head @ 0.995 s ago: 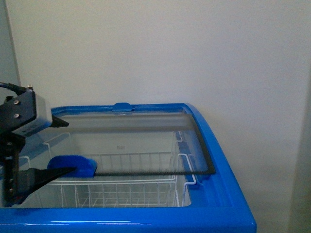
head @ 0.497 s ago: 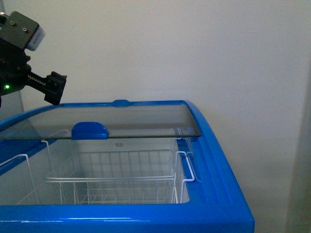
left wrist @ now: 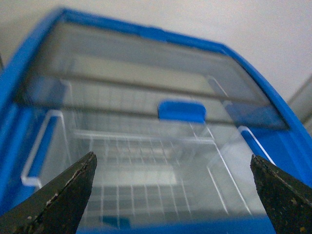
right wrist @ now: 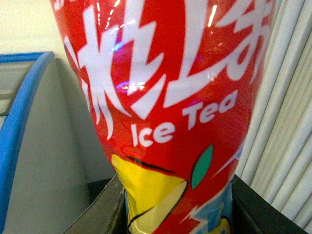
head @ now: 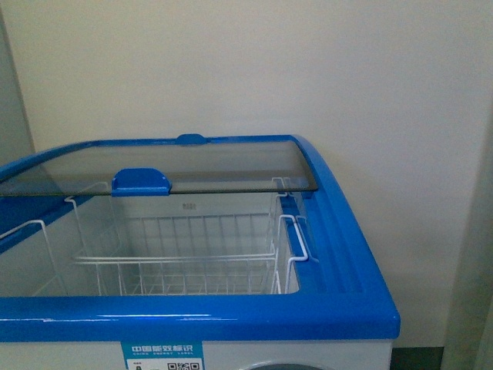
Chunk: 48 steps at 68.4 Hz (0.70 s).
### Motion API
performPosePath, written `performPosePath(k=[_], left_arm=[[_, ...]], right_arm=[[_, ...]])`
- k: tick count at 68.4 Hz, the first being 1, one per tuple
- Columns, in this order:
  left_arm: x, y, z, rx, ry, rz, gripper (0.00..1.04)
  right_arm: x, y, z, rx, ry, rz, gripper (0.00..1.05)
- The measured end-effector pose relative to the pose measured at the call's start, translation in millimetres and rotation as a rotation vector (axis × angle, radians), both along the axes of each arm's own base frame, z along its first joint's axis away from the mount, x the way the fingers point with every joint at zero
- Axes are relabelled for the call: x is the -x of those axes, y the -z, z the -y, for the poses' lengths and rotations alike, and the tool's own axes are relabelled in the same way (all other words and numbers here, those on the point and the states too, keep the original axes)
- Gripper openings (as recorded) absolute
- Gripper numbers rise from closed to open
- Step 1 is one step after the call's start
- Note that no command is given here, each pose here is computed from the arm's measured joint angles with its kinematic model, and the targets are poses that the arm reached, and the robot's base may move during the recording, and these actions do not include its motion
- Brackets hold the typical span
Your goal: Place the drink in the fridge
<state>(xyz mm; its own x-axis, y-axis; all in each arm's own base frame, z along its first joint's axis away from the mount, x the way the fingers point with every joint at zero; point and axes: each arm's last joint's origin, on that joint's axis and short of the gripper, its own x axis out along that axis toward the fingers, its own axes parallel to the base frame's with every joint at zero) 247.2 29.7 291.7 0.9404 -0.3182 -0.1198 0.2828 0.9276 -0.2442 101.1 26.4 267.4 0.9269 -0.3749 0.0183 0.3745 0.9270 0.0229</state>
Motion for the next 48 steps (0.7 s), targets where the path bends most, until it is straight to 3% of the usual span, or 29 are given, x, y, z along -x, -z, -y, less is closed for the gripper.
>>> performPosePath(k=[7,12,15,21,29,36,42,48], left_arm=[[59,25,-2,0.070,0.035,-0.085,0.96],[92,38,-2,-0.063,-0.183,0.053,0.83],[117,54,-2,-0.137,-0.270,0.102,0.72],[140,83,0,-0.173,-0.316,0.100,0.58],[148,102,7,-0.201,-0.321,0.129,0.41],[149,102,11,-0.210,-0.322,0.152,0.26],[149,106,16,-0.214,-0.321,0.159,0.05],[149,108,18,-0.217,-0.318,0.158,0.03]], right_arm=[[0,0,0,0.000,0.000,0.000,0.39],[0,0,0,0.003,-0.008,-0.004,0.39],[-1,-3,2,0.073,-0.132,-0.112,0.39],[0,-4,2,0.153,-0.308,-0.225,0.39],[-18,-11,0,0.241,-0.472,-0.241,0.39],[-41,-26,0,0.342,-0.523,-0.220,0.39],[-82,-46,-9,0.546,-0.624,-0.221,0.39],[-110,-51,-21,0.683,-0.729,-0.254,0.39]])
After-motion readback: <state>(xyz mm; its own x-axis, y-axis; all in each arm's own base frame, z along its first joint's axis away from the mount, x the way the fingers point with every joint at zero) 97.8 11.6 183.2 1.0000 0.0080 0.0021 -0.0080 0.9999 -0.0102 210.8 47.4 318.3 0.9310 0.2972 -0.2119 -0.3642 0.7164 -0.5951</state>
